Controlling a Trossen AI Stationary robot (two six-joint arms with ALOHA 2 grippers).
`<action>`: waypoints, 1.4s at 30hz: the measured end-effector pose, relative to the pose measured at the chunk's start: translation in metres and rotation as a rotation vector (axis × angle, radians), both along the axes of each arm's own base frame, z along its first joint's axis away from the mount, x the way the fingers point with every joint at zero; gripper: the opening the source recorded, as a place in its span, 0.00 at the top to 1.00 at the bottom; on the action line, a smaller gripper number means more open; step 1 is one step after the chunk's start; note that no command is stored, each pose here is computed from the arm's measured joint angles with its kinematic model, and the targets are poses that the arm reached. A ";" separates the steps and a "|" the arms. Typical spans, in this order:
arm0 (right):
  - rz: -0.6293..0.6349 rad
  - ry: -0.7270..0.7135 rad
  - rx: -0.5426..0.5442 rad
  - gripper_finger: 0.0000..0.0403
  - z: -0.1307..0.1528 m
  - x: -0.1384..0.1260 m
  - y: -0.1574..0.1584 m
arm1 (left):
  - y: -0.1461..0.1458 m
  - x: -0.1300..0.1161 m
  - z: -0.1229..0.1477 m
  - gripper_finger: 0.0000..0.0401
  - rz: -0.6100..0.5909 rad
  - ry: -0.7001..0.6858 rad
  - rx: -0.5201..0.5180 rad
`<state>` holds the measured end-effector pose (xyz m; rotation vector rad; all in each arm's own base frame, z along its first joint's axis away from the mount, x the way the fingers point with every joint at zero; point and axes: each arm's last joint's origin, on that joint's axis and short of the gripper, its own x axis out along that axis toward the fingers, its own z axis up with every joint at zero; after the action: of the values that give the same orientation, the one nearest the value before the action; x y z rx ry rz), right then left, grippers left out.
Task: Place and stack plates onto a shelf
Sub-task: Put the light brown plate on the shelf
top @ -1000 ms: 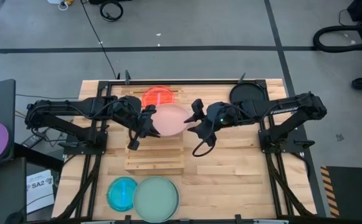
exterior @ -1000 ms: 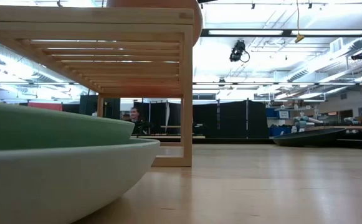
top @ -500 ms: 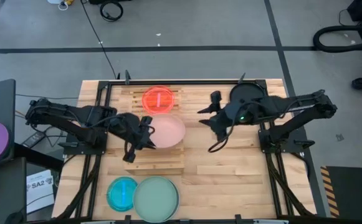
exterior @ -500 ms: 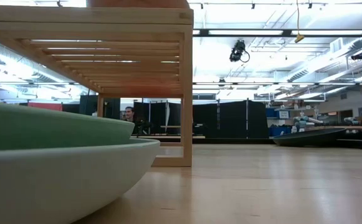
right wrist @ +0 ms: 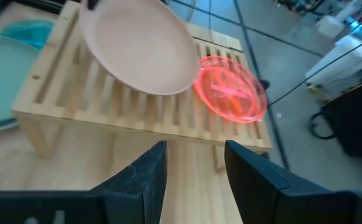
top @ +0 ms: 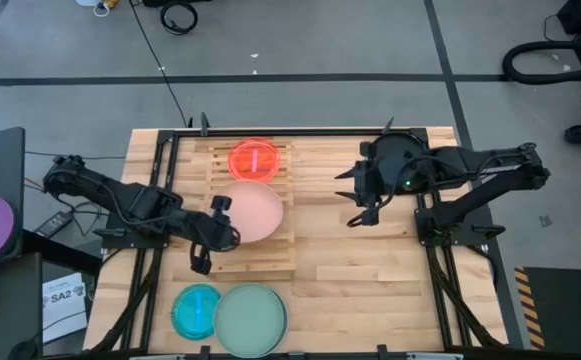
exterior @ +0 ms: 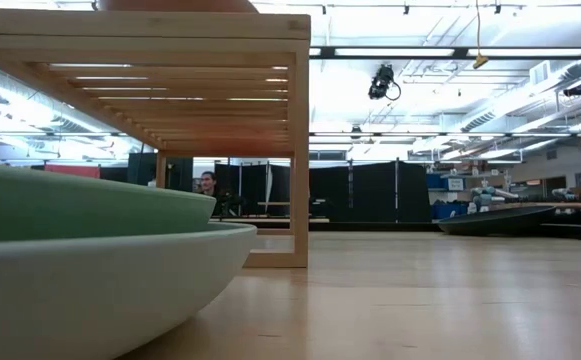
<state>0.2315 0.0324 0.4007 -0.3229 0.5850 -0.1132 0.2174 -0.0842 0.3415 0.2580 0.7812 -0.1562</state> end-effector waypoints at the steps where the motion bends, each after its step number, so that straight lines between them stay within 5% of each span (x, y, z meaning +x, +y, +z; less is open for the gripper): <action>1: 0.003 0.002 0.015 0.59 -0.001 0.001 0.000 | -0.001 -0.001 -0.001 0.96 0.008 0.001 0.005; 16: 0.013 0.041 0.059 0.59 -0.012 0.017 0.004 | -0.008 0.017 -0.029 0.94 0.107 0.071 0.055; 42: 0.024 0.043 0.056 0.59 -0.012 0.017 0.005 | -0.015 0.018 -0.030 0.90 0.106 0.090 -0.078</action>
<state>0.2480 0.0370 0.3888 -0.2786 0.6259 -0.0670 0.2356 -0.0991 0.3117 0.1362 0.8744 -0.0985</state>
